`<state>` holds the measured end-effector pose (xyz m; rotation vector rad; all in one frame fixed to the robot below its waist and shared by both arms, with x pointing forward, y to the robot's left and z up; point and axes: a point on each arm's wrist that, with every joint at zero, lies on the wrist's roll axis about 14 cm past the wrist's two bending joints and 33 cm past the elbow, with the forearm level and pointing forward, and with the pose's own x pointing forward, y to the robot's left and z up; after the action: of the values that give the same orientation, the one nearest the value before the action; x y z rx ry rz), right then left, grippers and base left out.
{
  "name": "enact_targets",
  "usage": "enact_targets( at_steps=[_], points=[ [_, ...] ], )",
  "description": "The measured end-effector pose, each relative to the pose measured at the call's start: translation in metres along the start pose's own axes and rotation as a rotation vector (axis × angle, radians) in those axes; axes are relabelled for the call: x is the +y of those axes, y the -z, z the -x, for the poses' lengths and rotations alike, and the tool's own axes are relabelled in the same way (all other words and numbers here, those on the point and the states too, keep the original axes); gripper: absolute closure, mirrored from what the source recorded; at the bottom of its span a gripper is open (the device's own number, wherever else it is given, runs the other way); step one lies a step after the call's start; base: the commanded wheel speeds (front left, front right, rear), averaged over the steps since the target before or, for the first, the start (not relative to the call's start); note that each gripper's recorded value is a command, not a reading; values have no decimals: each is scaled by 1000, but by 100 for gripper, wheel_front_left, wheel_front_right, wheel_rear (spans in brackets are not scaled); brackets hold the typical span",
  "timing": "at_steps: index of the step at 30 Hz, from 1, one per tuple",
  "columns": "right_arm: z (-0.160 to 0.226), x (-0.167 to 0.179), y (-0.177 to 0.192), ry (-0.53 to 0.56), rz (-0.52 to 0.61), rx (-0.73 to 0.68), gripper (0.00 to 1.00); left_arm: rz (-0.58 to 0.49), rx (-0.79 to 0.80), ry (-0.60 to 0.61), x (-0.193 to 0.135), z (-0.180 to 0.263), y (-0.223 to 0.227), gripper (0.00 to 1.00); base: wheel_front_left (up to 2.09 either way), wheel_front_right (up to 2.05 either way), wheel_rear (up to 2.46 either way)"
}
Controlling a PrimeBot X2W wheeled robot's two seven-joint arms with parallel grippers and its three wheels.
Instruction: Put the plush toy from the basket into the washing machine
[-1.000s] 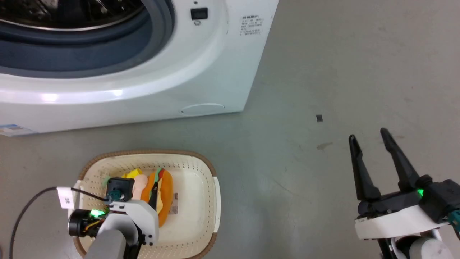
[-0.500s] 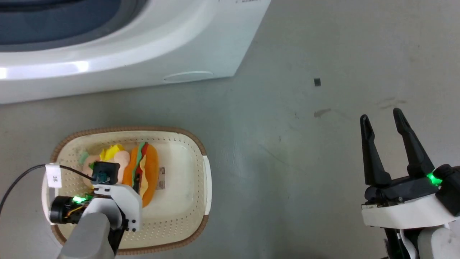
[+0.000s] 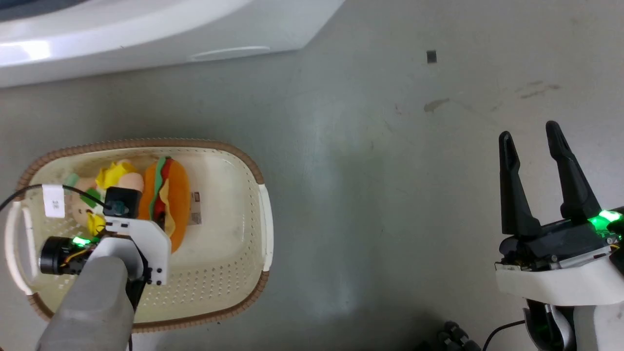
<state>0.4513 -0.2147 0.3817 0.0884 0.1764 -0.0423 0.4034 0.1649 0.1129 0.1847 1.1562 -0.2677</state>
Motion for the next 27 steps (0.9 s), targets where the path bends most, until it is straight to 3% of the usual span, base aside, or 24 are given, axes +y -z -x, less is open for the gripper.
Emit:
enact_targets(
  at_steps=[14, 17, 18, 19, 27],
  points=[
    [-9, -20, 22, 53, -8, 24, 0, -57, 144, 23, -1, -46, 33, 0, 0, 0, 0],
    [-10, -20, 26, 54, -4, 32, 0, -17, 139, 28, -3, -50, 33, 0, 0, 0, 0],
    [-11, -19, 26, 48, 5, 31, 0, -12, 142, 39, -5, -50, 34, 37, 0, 0, 0],
    [-11, -17, 25, 42, 16, 28, 0, -11, 143, 47, -6, -50, 34, 100, 0, 0, 0],
    [-12, -11, 8, 22, 30, -14, 0, 3, 113, 63, -16, -33, 27, 100, 0, 0, 0]
  ],
)
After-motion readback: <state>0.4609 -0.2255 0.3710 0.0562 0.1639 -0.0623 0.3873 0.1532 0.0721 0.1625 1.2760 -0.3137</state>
